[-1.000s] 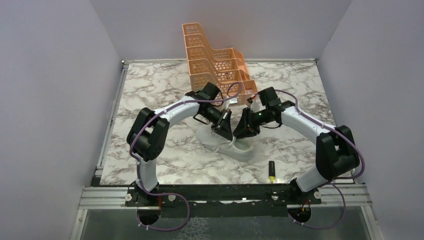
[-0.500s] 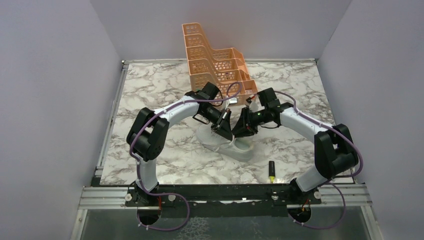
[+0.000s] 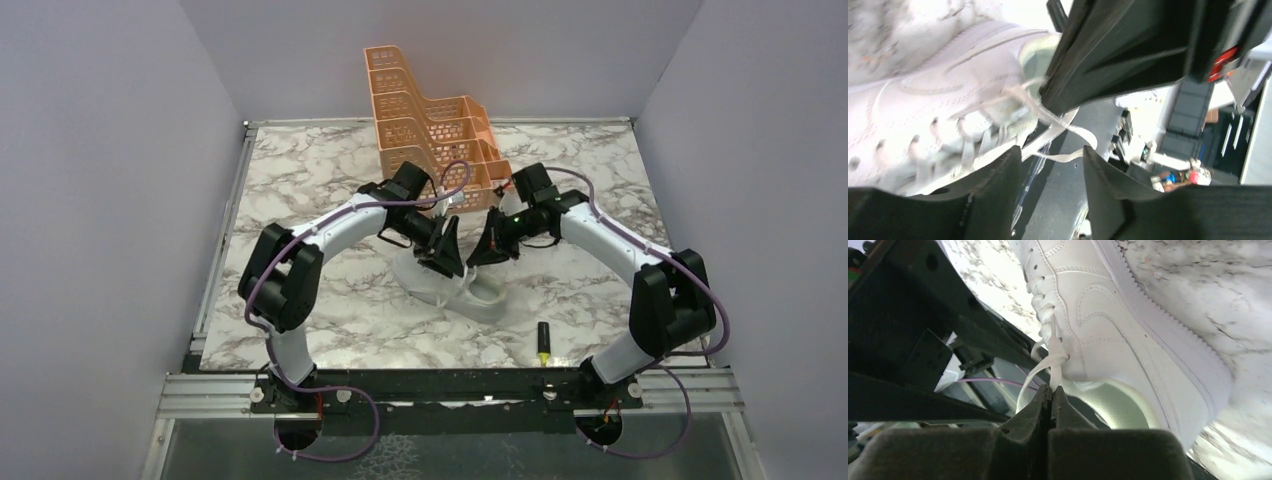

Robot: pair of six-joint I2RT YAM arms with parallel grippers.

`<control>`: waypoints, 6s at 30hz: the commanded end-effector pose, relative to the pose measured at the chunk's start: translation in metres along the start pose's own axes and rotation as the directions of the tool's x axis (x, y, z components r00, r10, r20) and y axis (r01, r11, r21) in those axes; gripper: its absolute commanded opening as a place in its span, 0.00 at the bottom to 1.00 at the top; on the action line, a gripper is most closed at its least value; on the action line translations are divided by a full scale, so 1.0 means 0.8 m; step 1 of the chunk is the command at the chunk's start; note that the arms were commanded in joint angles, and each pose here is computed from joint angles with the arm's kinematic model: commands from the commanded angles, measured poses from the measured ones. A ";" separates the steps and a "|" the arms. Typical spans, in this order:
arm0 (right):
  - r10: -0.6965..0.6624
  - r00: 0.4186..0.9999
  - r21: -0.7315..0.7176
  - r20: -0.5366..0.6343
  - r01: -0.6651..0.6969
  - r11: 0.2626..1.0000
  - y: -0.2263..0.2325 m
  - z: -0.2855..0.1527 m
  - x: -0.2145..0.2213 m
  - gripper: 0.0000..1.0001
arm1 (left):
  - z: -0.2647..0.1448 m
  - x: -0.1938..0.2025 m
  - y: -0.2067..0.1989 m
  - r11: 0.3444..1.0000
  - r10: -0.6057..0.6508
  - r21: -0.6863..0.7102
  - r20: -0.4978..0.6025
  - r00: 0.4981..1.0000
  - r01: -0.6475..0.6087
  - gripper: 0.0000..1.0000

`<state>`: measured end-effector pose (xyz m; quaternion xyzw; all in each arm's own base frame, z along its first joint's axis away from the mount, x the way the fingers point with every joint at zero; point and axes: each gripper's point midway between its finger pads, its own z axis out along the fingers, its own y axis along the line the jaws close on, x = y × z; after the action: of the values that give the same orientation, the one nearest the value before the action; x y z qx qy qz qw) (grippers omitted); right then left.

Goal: Tie the shoes

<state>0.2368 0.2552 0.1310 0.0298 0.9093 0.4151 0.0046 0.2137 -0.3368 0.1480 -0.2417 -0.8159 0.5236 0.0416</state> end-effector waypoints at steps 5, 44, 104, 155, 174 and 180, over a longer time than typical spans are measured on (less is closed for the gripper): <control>-0.130 0.991 0.150 0.035 0.124 0.981 0.015 -0.052 -0.005 0.01 | -0.083 -0.018 0.009 0.962 -0.040 -0.239 0.357 0.933 0.133 0.70; -0.200 0.971 -0.001 0.133 0.202 0.979 0.094 -0.064 -0.058 0.01 | 0.025 0.085 0.113 0.867 0.303 -0.476 0.273 0.913 -0.145 0.55; -0.108 0.905 0.219 0.412 0.016 0.975 -0.107 -0.096 -0.270 0.17 | -0.044 0.222 0.049 0.798 -0.244 -0.490 0.271 0.931 0.351 0.09; -0.261 0.965 0.159 0.041 0.251 0.955 -0.022 -0.003 0.056 0.62 | -0.121 0.033 0.148 0.827 -0.015 -0.457 0.563 0.826 0.327 0.72; -0.859 0.240 0.400 0.451 0.807 0.435 0.154 -0.168 -0.033 0.57 | -0.042 0.103 0.114 0.874 0.048 -0.472 0.327 0.944 0.119 0.51; -0.887 0.137 0.500 0.441 0.783 0.369 0.156 -0.193 -0.041 0.55 | -0.018 0.123 0.132 0.892 -0.009 -0.432 0.278 0.960 0.134 0.32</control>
<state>0.2527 0.2148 0.3080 -0.3066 0.7690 0.2587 0.4978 0.1744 -0.2307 0.0447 -0.1242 -0.9367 0.3072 -0.1132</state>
